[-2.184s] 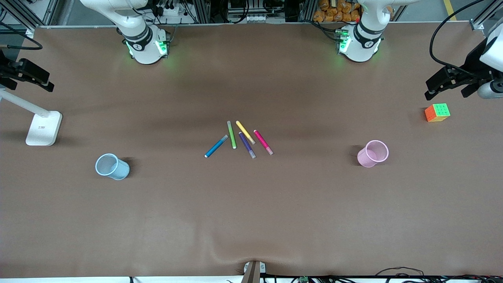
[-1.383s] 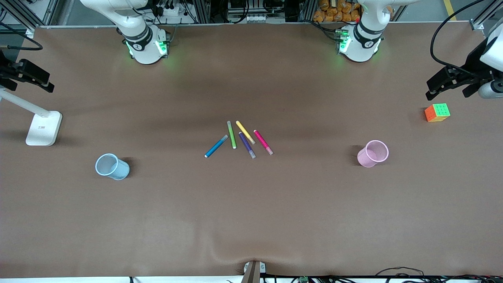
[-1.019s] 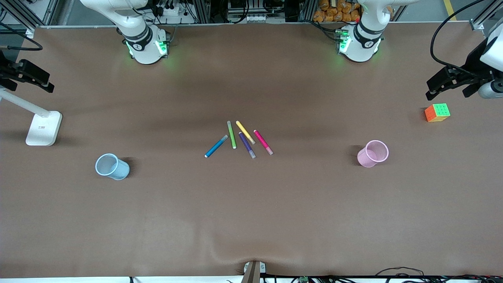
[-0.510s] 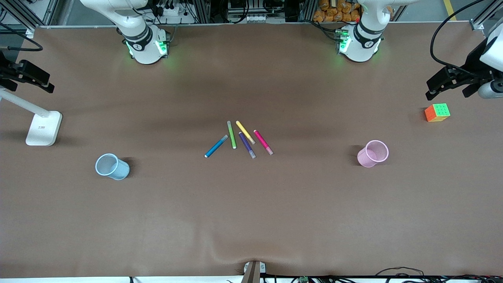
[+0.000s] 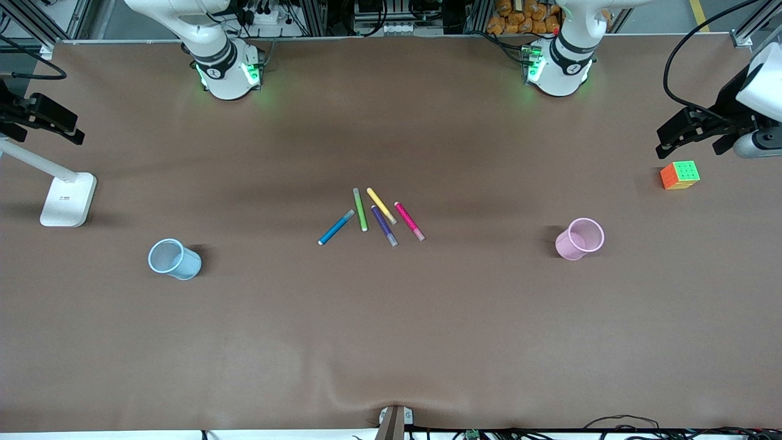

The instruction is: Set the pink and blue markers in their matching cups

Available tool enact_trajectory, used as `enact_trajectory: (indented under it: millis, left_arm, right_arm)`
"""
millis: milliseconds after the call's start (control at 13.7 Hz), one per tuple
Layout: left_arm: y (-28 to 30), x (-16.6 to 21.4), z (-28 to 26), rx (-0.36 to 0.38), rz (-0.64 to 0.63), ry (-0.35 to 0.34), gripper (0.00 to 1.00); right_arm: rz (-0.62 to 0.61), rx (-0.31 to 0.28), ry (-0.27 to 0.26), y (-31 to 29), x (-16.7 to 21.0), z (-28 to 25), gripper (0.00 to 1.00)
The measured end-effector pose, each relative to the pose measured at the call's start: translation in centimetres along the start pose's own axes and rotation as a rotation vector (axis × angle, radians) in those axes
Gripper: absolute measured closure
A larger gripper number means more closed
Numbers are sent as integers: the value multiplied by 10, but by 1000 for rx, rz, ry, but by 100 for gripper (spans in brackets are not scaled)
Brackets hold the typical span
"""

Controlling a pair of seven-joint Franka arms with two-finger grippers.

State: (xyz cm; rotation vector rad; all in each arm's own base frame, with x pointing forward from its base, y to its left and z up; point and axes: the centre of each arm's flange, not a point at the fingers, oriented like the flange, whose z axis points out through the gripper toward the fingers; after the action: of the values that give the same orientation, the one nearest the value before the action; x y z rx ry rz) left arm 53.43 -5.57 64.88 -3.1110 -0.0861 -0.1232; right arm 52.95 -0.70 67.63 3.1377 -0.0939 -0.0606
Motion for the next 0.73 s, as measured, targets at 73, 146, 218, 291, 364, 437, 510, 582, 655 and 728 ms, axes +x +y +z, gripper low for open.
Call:
enact_trajectory:
  millis: [73,146,218,291,364,437,510,582,655,728]
  left_arm:
    - [0,0,1,0,0,-2,0]
    - [0,0,2,1,0,-4,0]
    - [1,0,3,1,1,-5,0]
    - [2,0,3,1,3,-6,0]
    - [3,0,4,1,6,-8,0]
    - [4,0,5,1,8,-11,0]
    - [5,1,8,1,9,-15,0]
    - [6,1,11,2,11,-21,0]
    - [8,2,15,2,13,-28,0]
    - [10,3,18,3,14,-35,0]
  right_arm:
    - [-1,1,2,-1,0,0,0]
    - [-2,1,5,-1,1,0,0]
    - [-4,2,8,-2,1,-1,0]
    - [-4,2,9,-2,1,-1,0]
    - [-4,2,9,-2,1,-1,0]
    - [-4,2,9,-2,1,-1,0]
    - [-4,2,9,-2,1,-1,0]
    - [-4,2,9,-2,1,-1,0]
    - [-4,2,9,-2,1,-1,0]
    - [-4,2,9,-2,1,-1,0]
